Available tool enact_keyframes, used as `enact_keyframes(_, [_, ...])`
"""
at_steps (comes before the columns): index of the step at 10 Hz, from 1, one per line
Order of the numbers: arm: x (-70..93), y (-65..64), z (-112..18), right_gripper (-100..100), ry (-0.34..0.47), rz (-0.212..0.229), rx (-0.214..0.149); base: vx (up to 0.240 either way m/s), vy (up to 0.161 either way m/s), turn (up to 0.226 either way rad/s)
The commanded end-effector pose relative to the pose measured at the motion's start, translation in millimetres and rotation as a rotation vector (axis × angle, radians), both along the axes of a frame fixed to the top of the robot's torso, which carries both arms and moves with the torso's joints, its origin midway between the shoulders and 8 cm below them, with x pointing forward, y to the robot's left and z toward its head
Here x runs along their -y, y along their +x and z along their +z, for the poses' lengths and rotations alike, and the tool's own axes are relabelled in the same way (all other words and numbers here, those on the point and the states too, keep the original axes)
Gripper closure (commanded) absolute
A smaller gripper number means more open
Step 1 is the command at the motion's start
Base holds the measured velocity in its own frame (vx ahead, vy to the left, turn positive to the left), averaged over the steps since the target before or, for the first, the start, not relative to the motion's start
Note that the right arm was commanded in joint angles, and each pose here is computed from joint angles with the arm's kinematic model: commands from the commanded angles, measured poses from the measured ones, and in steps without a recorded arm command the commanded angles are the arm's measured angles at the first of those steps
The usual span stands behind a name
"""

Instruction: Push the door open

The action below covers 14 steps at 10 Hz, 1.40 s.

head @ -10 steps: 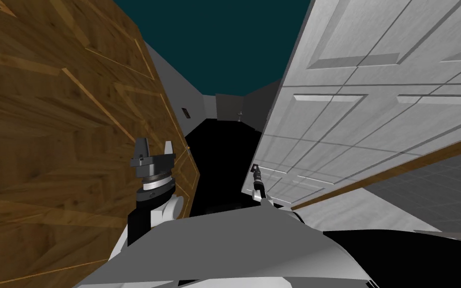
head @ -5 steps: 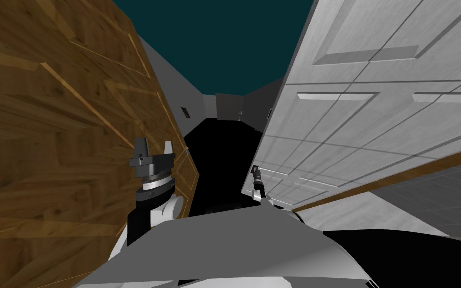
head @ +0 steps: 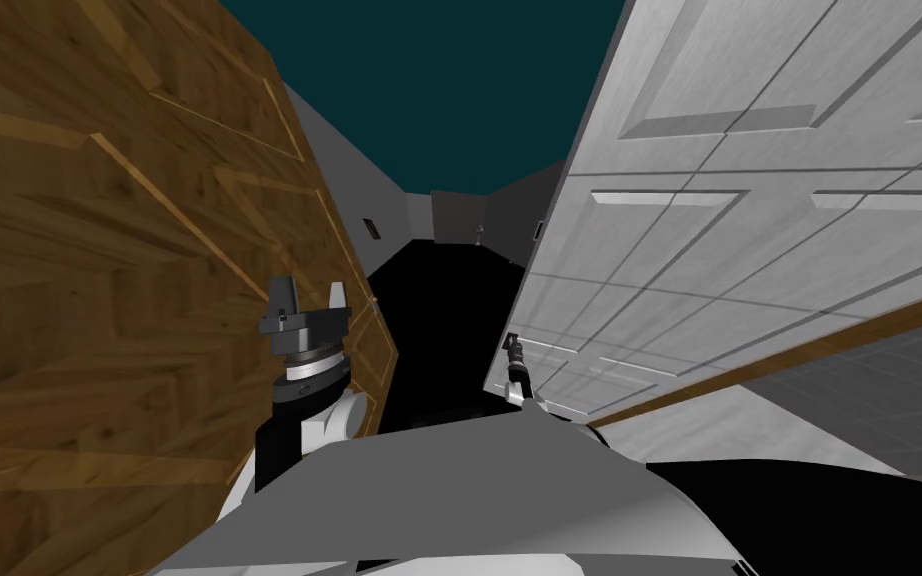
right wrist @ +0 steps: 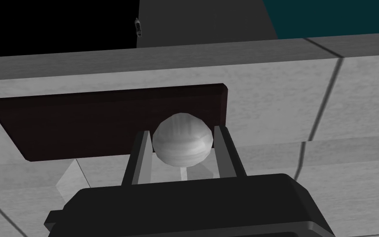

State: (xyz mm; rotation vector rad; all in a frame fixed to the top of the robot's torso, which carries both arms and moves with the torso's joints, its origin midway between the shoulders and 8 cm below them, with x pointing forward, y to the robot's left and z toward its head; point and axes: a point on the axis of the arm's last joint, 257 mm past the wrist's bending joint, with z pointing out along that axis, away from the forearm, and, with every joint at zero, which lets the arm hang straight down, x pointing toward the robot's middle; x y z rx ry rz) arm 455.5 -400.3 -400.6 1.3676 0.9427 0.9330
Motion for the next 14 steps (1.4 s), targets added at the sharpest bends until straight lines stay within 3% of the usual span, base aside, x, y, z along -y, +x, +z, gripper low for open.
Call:
enact_keyframes(1, [9.7,0.8,6.3,100,-0.006,-0.018,0.013,0.192,-0.006,-0.033])
enact_keyframes(4, [19.1,-2.9,6.2,100,-0.006,-0.040,0.012,0.177,-0.024,-0.022])
enact_keyframes(12, [72.6,-27.7,6.3,100,-0.006,-0.173,0.009,0.192,-0.009,-0.044])
enact_keyframes(14, [72.6,-27.7,6.3,100,-0.006,-0.173,0.009,0.096,-0.013,-0.011])
